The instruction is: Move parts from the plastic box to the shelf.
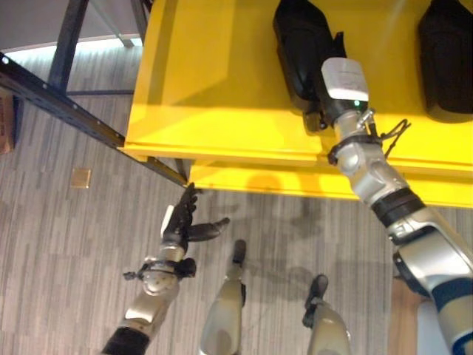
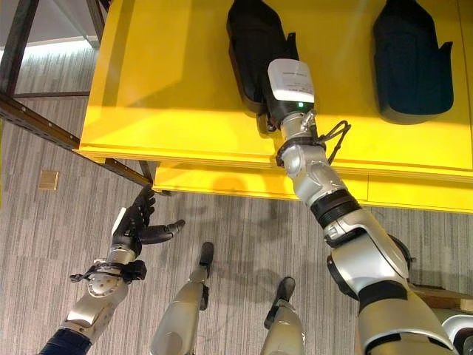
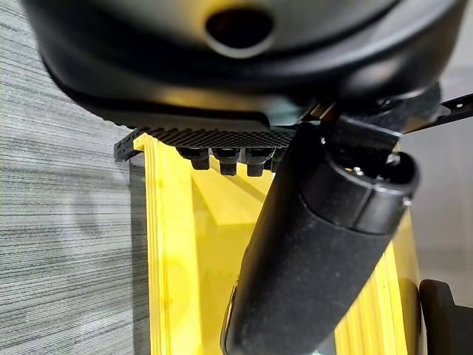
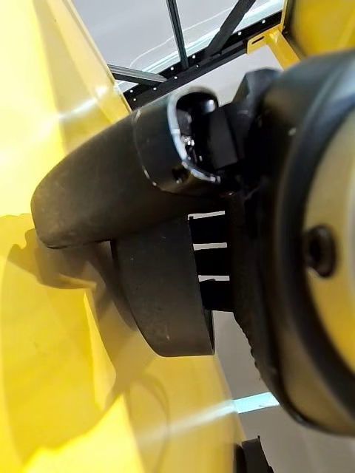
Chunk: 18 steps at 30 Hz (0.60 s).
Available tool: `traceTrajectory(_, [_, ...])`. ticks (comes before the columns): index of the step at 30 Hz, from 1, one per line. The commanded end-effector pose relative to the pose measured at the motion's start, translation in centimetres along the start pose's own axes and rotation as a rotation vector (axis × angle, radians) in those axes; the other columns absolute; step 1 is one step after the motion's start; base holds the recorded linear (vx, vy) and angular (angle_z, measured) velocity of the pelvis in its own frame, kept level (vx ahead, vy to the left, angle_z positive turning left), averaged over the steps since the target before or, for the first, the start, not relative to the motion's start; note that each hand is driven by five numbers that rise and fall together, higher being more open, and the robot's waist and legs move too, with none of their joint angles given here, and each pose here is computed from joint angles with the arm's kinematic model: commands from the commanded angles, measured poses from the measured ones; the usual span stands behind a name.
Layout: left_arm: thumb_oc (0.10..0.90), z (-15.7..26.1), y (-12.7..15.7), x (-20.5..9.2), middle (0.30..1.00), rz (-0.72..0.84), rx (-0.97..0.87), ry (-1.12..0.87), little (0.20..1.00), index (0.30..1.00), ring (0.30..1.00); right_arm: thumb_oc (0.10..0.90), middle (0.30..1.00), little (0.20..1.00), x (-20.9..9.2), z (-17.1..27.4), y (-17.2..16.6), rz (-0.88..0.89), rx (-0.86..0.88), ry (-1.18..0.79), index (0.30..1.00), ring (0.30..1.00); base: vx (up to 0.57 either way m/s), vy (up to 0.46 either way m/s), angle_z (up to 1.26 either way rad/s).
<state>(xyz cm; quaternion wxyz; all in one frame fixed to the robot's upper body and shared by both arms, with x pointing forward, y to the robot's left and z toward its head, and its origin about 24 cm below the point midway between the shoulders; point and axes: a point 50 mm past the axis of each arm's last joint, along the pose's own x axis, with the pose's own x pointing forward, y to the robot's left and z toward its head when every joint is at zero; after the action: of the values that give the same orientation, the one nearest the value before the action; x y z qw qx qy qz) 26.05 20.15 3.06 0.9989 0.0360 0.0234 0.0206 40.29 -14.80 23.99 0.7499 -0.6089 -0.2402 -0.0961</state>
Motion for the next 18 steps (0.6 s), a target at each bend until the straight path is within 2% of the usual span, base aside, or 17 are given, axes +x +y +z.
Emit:
traceTrajectory(1, [0.9, 4.4, 1.1, 0.5, 1.0, 0.008, 0.008, -0.236, 1.0, 1.0, 1.0, 0.4, 0.3, 0.3, 2.6, 4.1, -4.7, -0.135, -0.028, -0.18, 0.3, 0.3, 0.0, 0.0, 0.0])
traceTrajectory(7, [0.9, 4.4, 1.2, 0.5, 1.0, 0.016, 0.004, -0.235, 1.0, 1.0, 1.0, 0.4, 0.3, 0.3, 2.8, 4.2, -4.9, -0.147, 0.006, -0.169, 0.3, 0.3, 0.0, 0.0, 0.0])
traceTrajectory(12, [0.9, 4.4, 0.9, 0.5, 1.0, 0.015, -0.009, -0.231, 1.0, 1.0, 1.0, 0.4, 0.3, 0.3, 2.6, 3.1, -4.7, -0.201, 0.122, -0.078, 0.3, 0.3, 0.0, 0.0, 0.0])
traceTrajectory(18, [0.9, 4.5, 1.0, 0.6, 1.0, 0.021, -0.002, -0.233, 1.0, 1.0, 1.0, 0.4, 0.3, 0.3, 2.5, 3.5, -4.4, -0.206, 0.145, -0.078, 0.3, 0.3, 0.0, 0.0, 0.0])
